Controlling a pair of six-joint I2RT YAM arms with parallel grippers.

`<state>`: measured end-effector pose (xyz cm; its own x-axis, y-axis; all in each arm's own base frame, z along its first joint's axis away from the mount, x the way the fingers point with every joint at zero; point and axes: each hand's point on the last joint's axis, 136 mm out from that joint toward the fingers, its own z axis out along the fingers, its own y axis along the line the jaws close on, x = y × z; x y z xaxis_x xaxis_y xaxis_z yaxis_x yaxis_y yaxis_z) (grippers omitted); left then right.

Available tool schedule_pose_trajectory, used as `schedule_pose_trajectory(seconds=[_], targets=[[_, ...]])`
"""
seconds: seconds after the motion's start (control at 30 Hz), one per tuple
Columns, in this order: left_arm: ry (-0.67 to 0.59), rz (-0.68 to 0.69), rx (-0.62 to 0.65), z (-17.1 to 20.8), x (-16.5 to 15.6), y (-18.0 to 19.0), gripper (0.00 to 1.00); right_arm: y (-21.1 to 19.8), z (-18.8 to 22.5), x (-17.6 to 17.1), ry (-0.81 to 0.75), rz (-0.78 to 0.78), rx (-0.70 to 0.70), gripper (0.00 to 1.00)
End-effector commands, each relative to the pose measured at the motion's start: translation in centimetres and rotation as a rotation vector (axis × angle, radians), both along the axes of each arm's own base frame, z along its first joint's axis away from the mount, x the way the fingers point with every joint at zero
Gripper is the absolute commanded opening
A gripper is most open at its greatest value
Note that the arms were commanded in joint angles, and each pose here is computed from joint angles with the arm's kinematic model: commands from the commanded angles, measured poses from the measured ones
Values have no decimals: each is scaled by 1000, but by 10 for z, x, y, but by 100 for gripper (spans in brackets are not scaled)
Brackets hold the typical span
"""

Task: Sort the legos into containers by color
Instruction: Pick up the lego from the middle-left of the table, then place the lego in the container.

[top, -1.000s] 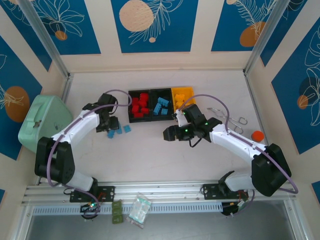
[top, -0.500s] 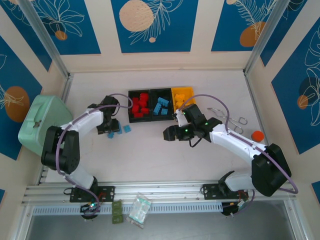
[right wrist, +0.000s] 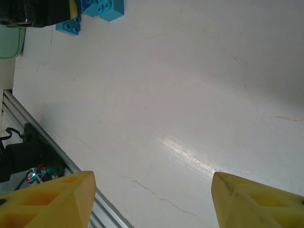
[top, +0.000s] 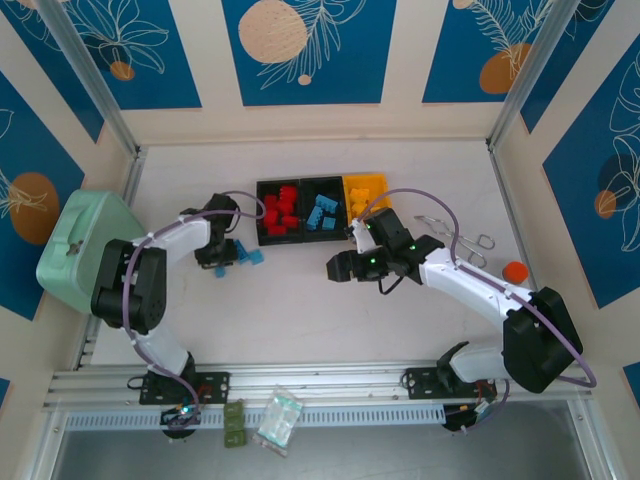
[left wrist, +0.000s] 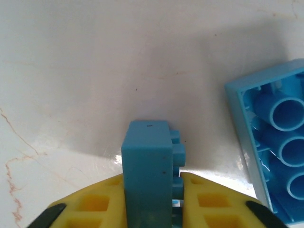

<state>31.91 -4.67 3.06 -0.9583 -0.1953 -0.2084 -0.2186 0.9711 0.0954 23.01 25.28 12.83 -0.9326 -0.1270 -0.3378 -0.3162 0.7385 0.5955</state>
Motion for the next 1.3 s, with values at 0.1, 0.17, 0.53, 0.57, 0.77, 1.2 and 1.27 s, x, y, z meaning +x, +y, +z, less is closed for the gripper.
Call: schedule_pose_trajectory(seconds=[0.1, 0.17, 0.53, 0.57, 0.77, 1.2, 1.27], targets=[[-6, -5, -30, 16, -8, 0, 17, -1, 5, 5, -16, -9, 0, 66], [-30, -13, -61, 27, -7, -6, 15, -1, 6, 6, -18, -14, 0, 66], [-174, -146, -217, 88, 15, -90, 15, -31, 14, 26, -28, -136, -7, 66], [-181, -168, -225, 91, 20, -101, 15, -36, 15, 27, -29, -153, -11, 66], [-206, -282, -252, 106, 54, -168, 15, -60, 13, 25, -14, -235, 1, 66], [-214, -401, -236, 102, 125, -255, 17, -80, 9, 15, -8, -298, 18, 66], [-221, -394, -201, 100, 135, -255, 18, -81, 8, 14, -6, -301, 20, 66]])
